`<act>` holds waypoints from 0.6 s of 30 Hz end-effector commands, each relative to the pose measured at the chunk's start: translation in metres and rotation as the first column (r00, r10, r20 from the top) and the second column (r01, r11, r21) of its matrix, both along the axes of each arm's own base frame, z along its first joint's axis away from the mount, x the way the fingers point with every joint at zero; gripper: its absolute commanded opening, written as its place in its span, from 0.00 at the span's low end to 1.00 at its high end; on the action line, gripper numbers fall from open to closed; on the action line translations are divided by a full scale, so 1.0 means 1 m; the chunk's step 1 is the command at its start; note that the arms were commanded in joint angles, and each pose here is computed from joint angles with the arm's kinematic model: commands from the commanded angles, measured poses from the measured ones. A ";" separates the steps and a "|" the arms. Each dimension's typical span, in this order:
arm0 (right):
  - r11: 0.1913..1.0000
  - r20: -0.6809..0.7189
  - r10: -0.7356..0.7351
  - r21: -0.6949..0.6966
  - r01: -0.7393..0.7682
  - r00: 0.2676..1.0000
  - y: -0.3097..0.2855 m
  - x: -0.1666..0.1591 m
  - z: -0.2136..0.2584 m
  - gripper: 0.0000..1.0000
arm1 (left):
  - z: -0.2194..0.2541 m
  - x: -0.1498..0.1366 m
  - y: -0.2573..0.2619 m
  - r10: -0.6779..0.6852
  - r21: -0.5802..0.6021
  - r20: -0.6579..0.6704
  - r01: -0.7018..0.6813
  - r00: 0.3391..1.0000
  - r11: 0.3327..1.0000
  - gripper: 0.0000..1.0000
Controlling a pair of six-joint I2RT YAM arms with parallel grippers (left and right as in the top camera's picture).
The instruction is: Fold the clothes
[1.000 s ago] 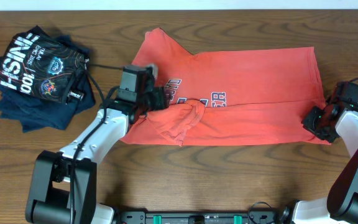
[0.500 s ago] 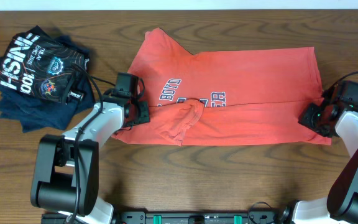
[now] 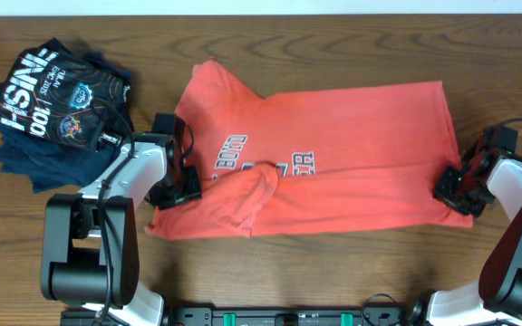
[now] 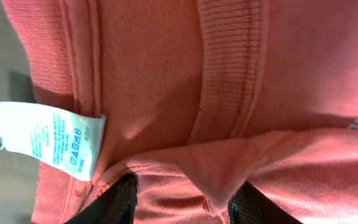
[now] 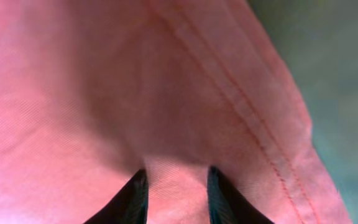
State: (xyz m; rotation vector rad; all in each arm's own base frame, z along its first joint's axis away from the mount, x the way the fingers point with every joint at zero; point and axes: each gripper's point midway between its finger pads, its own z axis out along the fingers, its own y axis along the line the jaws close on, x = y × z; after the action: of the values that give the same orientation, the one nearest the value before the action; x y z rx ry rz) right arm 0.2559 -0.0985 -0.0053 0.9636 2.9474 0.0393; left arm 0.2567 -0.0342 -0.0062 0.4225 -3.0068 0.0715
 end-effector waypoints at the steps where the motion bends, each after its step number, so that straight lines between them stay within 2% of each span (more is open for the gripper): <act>1: 0.991 -0.156 -0.105 -0.097 0.091 0.982 -0.016 -0.039 -0.011 0.27 | -0.022 -0.048 0.013 0.029 0.059 -0.188 -0.018 0.982 0.998 0.49; 3: 0.991 -0.184 -0.112 -0.088 0.097 0.976 -0.015 -0.047 -0.011 0.23 | -0.020 -0.054 0.014 0.029 0.061 -0.213 -0.016 0.977 0.998 0.48; 6: 0.990 -0.204 -0.130 -0.081 0.115 0.970 -0.016 -0.054 -0.010 0.23 | -0.015 -0.061 0.014 0.029 0.063 -0.239 -0.014 0.971 0.998 0.48; 10: 0.991 -0.142 -0.135 -0.045 0.130 0.981 -0.013 -0.041 -0.007 0.24 | -0.004 -0.056 0.014 0.024 0.057 -0.190 -0.013 0.981 0.998 0.48; 13: 0.997 -0.037 -0.076 0.027 0.077 0.996 -0.006 -0.016 0.005 0.27 | 0.016 -0.042 0.013 0.019 0.047 -0.086 -0.015 0.996 0.999 0.49; 16: 0.997 0.078 -0.044 0.065 0.039 0.996 -0.003 0.010 0.028 0.31 | 0.050 -0.017 0.011 0.001 0.031 0.085 -0.004 0.996 1.000 0.54; 17: 0.997 0.123 -0.028 0.076 0.019 0.992 -0.002 0.019 0.038 0.32 | 0.061 -0.007 0.010 0.001 0.026 0.148 -0.005 0.989 1.000 0.59; 18: 0.996 0.165 -0.014 0.088 -0.001 0.986 0.000 0.027 0.048 0.32 | 0.075 0.005 0.009 0.002 0.020 0.228 -0.007 0.974 1.000 0.69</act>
State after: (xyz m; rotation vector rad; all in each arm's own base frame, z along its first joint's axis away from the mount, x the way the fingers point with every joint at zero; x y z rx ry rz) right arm 0.2476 -0.1006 0.0061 1.0723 2.9309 0.1067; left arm 0.2329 -0.0281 0.0335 0.4315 -3.0600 0.0697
